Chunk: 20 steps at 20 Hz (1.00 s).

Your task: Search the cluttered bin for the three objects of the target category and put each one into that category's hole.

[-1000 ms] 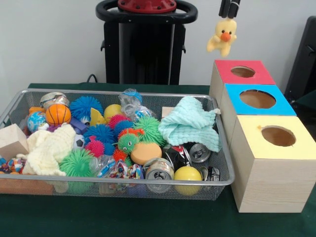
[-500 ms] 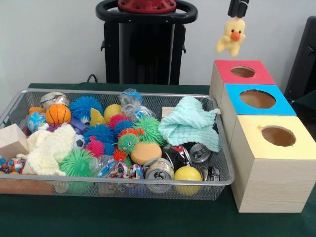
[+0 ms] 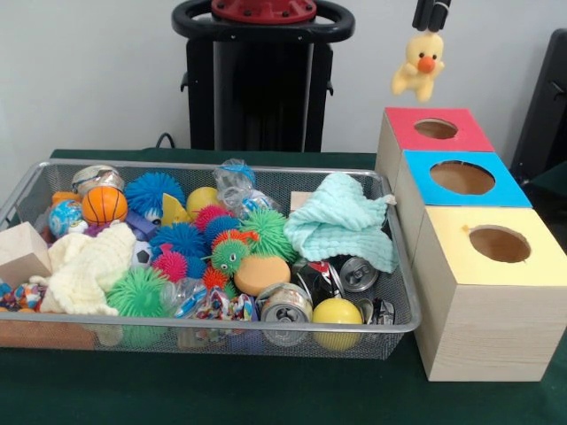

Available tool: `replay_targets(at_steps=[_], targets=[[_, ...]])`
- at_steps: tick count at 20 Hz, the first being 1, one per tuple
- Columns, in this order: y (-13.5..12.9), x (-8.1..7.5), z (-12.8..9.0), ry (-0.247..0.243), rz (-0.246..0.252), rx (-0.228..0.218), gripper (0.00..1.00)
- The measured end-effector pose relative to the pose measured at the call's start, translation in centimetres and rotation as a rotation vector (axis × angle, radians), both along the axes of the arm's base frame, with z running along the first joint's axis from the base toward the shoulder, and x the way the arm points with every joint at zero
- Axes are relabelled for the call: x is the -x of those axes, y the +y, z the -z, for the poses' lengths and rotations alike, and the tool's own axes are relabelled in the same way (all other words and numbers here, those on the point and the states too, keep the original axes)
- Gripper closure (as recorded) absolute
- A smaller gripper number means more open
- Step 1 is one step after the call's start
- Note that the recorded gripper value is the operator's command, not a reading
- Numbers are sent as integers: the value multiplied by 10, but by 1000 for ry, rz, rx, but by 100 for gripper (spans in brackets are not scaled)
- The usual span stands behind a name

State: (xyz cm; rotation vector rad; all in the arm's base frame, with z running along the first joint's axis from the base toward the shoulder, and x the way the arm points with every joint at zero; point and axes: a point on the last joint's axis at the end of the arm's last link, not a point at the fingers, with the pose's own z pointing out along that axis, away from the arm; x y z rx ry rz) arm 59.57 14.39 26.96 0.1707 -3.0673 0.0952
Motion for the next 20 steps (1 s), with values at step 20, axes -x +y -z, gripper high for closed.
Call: replay_targets(at_steps=[20], targets=[[8, 1, 32, -48, -80, 54, 100]])
